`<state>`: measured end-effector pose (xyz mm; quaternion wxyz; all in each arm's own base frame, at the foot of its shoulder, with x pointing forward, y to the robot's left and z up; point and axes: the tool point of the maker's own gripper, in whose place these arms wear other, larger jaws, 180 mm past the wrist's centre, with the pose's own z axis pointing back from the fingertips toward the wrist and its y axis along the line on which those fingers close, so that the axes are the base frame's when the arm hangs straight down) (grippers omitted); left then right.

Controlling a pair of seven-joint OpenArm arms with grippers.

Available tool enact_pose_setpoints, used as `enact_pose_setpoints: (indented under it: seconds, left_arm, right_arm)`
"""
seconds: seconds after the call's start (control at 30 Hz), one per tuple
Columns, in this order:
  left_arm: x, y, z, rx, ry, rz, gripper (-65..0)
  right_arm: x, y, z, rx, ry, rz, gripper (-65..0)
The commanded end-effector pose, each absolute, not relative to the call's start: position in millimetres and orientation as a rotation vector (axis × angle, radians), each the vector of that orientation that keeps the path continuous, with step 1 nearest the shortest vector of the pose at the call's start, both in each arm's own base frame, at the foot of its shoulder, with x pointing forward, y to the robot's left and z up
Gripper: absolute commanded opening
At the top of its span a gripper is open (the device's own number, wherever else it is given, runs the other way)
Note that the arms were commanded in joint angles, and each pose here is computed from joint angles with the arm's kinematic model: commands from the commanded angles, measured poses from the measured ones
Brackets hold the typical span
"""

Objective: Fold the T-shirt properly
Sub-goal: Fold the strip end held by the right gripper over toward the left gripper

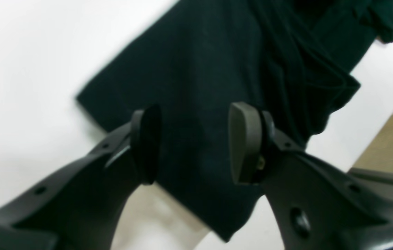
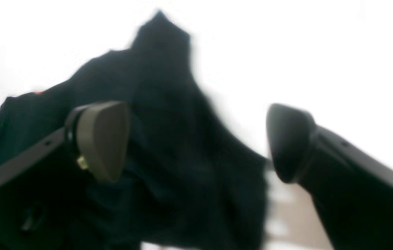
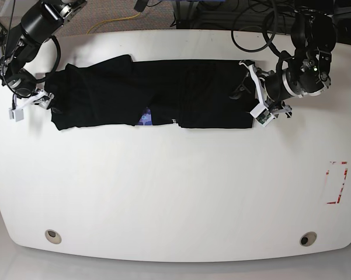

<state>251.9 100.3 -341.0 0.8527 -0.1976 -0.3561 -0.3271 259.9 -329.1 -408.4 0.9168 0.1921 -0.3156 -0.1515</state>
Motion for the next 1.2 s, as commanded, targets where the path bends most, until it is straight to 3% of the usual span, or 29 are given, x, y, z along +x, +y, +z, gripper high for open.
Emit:
enact_pose_setpoints:
  seconds: [0.0, 0.23, 0.33, 0.57, 0.9, 1.17]
  left_arm:
    - [259, 109, -336, -0.394, -0.770, -0.678, -36.5]
    - [268, 138, -368, -0.389, -0.693, -0.558, -36.8]
    - [265, 133, -383, -0.426, -0.661, -0.513, -36.9]
    - [258, 133, -404, -0.452, -0.606, -0.464, -36.9]
    - [256, 125, -431, -0.386, -0.522, -0.508, -36.9]
    - [255, 118, -441, -0.318, -0.501, -0.538, -36.9]
  right_arm:
    - [262, -310, -414, 0.422, -0.620, -0.277, -5.1]
    - [262, -272, -409, 0.430, -0.647, -0.217, -5.5]
    - [260, -270, -406, 0.420, -0.657, -0.207, -13.2]
    - [266, -273, -388, 0.382, -0.706, -0.169, -65.0]
    - [259, -261, -329, 0.219, -0.764, 0.003, -65.0]
    - [272, -185, -290, 0.399, -0.905, 0.166, -65.0]
